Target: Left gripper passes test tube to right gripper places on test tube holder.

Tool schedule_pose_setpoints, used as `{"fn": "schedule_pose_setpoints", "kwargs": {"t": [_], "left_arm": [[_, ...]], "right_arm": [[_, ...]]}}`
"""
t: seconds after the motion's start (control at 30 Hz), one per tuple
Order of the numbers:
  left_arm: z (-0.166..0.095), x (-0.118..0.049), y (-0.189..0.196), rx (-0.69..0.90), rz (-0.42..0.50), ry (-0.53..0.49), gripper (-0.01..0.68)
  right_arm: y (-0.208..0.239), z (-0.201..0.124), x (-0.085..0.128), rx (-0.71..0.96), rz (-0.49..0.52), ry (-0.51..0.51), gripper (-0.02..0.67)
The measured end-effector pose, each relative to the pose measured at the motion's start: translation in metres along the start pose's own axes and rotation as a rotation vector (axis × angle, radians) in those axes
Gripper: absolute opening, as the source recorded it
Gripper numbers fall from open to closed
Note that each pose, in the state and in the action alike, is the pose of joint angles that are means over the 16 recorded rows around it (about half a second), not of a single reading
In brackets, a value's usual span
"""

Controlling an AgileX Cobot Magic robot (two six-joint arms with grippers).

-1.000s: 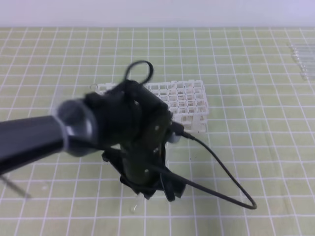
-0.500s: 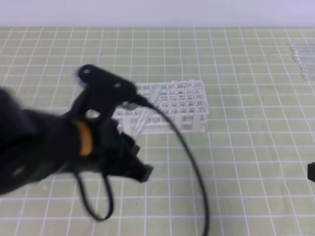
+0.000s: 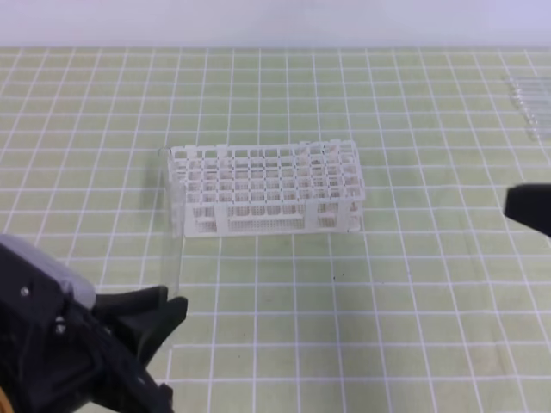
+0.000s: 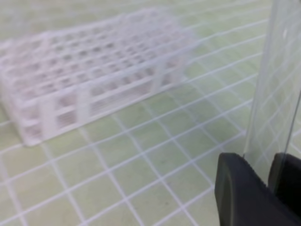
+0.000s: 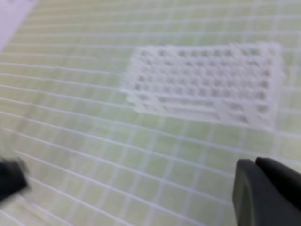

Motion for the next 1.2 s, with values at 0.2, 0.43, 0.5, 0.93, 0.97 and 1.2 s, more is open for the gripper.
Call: {"fn": "schedule_pose_setpoints", "kwargs": {"t": [0.2,0.43,0.5,0.93,0.97,1.2], "left_arm": [[-0.01,-0.001,0.002,-0.067,-0.017,-0.001,0.028],[-0.004,0.014,0.003,-0.117,0.062,0.018,0.022],[0.0,0.018,0.004,-0.135,0.083,0.033,0.028],[0.008,0.038,0.008,-0.188,0.182,0.094,0.028],[0.008,0.039,0.008,-0.189,0.185,0.094,0.034],[0.009,0.042,0.009,-0.193,0.205,0.094,0.046]], "right_arm": [[-0.009,0.024,0.019,-0.06,0.09,0.032,-0.016],[-0.029,0.035,0.048,-0.06,0.171,0.09,-0.016],[-0.036,0.037,0.058,-0.051,0.187,0.119,-0.016],[-0.082,0.05,0.129,-0.253,0.208,0.439,-0.016],[-0.083,0.05,0.133,-0.29,0.206,0.465,-0.016],[-0.083,0.04,0.148,-0.497,0.201,0.562,-0.016]]}}
Point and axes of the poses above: a point on each arm's last joint axis where the gripper is mounted, y pointing back along that axis away from the gripper, x along the wrist's bending axis when the last joint is at zero, z = x × y, the point moved 10 cm from there along -y, pointing out along that axis toward the gripper, and after that the axes turned 4 degrees about -y, right-handed, at the moved point
